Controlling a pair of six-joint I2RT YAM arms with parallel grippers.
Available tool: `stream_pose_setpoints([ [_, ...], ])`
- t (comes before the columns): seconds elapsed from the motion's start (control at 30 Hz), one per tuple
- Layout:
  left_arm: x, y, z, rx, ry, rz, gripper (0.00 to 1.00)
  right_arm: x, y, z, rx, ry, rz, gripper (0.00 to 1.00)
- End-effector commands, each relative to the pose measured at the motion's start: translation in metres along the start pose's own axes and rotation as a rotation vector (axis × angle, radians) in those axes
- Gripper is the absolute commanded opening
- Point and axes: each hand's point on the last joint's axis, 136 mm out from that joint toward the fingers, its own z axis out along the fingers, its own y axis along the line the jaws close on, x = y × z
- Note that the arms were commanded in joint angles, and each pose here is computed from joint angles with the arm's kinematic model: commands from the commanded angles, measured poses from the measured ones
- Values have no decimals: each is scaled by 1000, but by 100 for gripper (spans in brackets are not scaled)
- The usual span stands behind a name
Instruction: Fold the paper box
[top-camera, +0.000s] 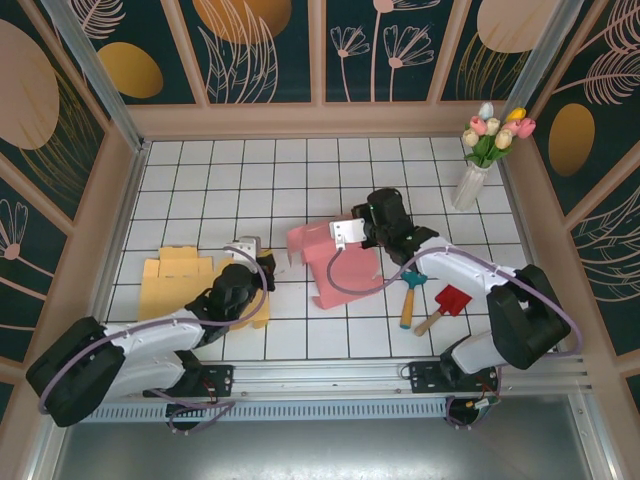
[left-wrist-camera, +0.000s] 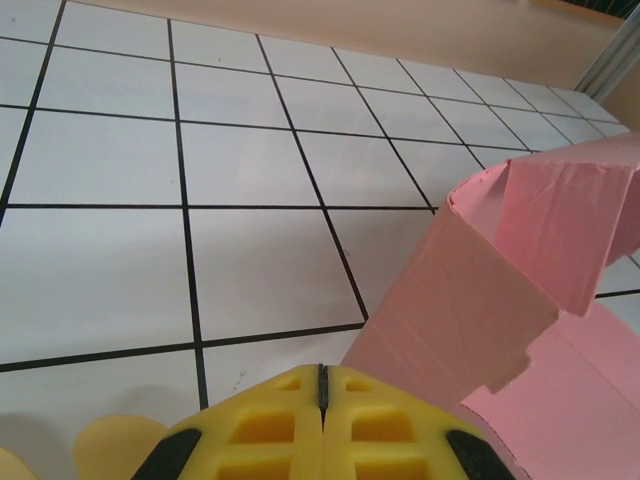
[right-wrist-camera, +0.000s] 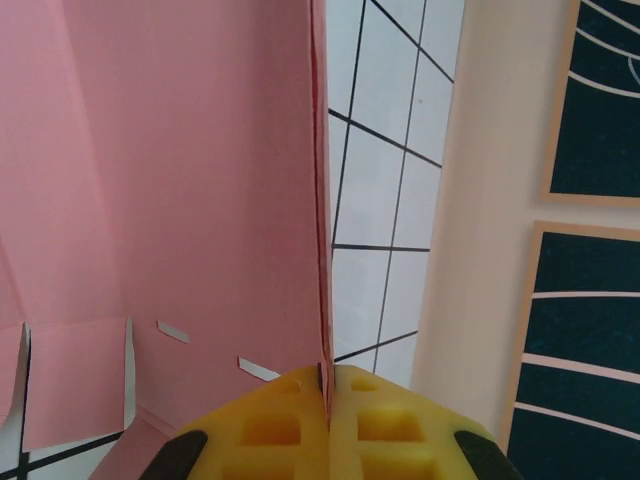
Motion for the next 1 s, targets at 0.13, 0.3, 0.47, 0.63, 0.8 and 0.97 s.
stream_pose_setpoints([
  [0.13,1,-6,15,19,-32,81,0,10,6,10,89,48,-95,0],
  [0.3,5,-9,28,6,-19,122,0,15,12,10,153,68,-159,0],
  [0.47,6,-20,36,54,-21,143,0,18,17,13,159,81,-173,0],
  [0.63,11,-24,44,68,-8,175,0,21,30,18,132,90,-182,0],
  [0.8,17,-29,52,87,16,207,0,23,39,22,106,95,-195,0],
  [0.97,17,-35,55,112,11,213,0,23,43,24,80,95,-195,0],
])
